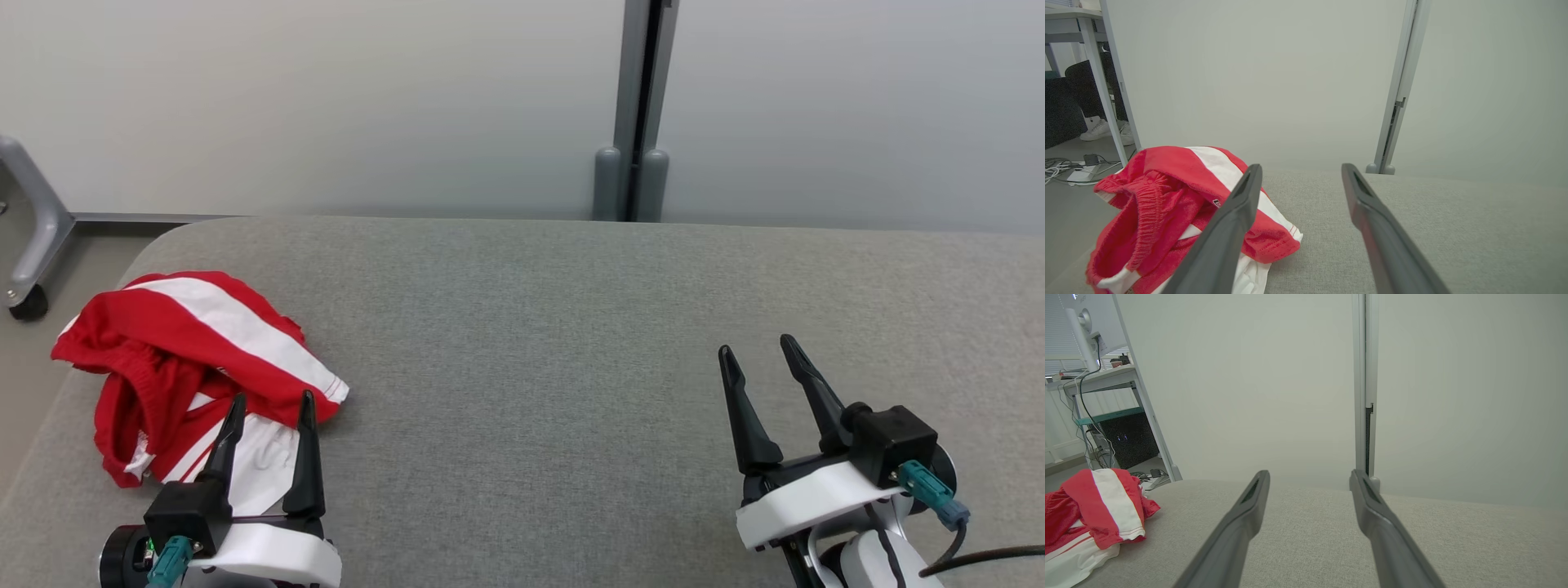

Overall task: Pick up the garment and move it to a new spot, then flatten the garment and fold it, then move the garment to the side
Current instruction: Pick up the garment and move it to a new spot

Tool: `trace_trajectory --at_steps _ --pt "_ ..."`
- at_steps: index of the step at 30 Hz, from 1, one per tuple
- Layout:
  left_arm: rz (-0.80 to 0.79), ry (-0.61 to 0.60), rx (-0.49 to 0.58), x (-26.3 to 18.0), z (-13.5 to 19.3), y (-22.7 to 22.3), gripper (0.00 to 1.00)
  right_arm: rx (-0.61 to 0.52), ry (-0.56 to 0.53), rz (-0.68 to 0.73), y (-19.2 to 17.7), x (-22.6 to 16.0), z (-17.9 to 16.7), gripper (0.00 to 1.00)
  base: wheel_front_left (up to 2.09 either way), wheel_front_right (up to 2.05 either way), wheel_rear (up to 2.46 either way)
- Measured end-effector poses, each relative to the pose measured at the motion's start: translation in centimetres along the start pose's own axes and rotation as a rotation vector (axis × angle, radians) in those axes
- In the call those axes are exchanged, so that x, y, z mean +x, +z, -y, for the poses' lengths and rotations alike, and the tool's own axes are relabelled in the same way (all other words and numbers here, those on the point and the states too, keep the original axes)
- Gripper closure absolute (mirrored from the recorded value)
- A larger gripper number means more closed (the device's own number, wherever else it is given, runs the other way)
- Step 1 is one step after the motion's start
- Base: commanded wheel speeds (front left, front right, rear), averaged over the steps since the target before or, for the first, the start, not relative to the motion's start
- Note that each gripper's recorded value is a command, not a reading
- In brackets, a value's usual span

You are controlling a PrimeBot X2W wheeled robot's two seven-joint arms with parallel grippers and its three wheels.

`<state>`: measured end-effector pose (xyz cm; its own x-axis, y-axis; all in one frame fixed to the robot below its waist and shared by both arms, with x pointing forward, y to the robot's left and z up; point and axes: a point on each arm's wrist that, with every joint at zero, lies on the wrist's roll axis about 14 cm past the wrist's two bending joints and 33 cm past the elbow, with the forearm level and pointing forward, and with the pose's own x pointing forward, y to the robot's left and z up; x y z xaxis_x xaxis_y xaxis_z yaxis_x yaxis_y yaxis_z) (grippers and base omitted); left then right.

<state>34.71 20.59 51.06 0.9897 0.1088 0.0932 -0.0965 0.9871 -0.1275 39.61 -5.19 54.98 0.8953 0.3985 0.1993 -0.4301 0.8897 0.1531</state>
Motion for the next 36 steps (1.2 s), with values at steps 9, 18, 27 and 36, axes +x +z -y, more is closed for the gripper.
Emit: trace_trajectory --at_steps 9,18,27,36 --pt "0.007 0.149 0.019 -2.8 -4.7 0.4 0.00 0.034 0.123 -0.034 -1.4 1.2 -4.2 0.00 0.00 0.00 0.00" --pt "0.021 0.330 0.023 -7.6 -9.9 0.9 0.00 0.088 0.288 -0.062 -2.4 2.6 -10.1 0.00 0.00 0.00 0.00" --pt "0.035 0.444 0.011 -10.9 -12.8 1.3 0.00 0.112 0.393 -0.090 -3.2 3.1 -13.8 0.00 0.00 0.00 0.00" --pt "0.042 0.443 -0.013 -10.5 -13.1 2.0 0.00 0.114 0.402 -0.092 -3.3 3.3 -14.0 0.00 0.00 0.00 0.00"
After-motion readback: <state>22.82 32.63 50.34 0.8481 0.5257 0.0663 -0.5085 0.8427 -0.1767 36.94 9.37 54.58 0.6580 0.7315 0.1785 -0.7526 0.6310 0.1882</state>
